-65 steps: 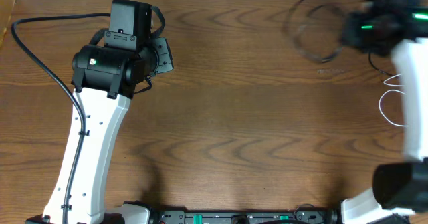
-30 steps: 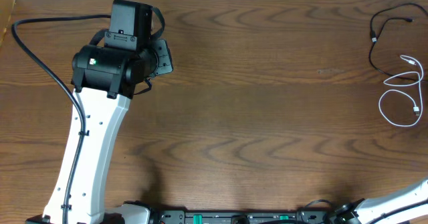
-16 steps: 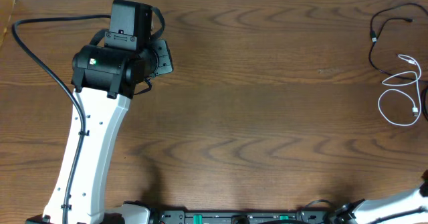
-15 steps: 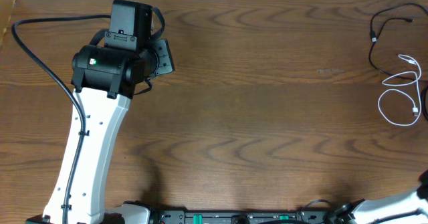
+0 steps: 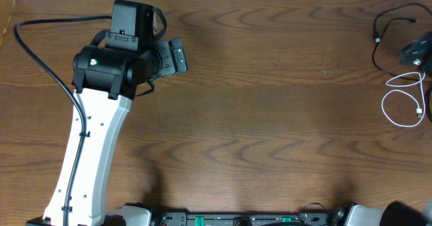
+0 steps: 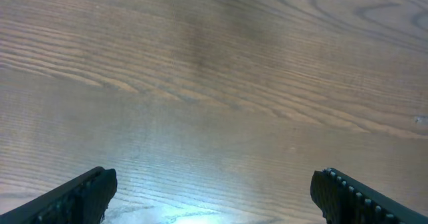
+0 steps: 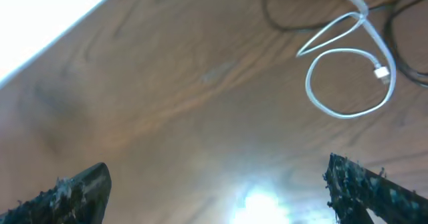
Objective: Untangle cables
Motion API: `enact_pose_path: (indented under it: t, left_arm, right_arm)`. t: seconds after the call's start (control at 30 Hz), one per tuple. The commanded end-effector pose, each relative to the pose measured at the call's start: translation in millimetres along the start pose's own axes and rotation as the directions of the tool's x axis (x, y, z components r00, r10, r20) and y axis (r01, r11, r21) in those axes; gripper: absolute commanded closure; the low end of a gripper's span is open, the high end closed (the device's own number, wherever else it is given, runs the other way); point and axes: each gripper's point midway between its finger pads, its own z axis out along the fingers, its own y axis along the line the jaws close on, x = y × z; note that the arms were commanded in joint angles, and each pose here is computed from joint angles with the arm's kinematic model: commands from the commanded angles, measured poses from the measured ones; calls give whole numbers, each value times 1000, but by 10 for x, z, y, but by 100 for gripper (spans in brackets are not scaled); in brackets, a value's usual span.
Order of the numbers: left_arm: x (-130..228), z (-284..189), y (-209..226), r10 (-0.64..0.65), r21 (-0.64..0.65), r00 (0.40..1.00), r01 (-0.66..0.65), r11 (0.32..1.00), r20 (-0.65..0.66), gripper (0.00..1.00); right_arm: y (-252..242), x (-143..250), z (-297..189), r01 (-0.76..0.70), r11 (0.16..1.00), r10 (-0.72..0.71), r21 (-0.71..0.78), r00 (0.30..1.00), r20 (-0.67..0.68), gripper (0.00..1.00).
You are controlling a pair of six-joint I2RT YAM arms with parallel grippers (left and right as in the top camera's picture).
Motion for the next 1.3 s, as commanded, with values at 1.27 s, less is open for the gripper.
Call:
enact_pose_path:
  t: [1.27]
  left_arm:
    - [35,60,24,0,-10,1000,0,1000,-22,2]
  right_arm:
    - [1141,514,-206,583,809,-475,-76,724,500,1]
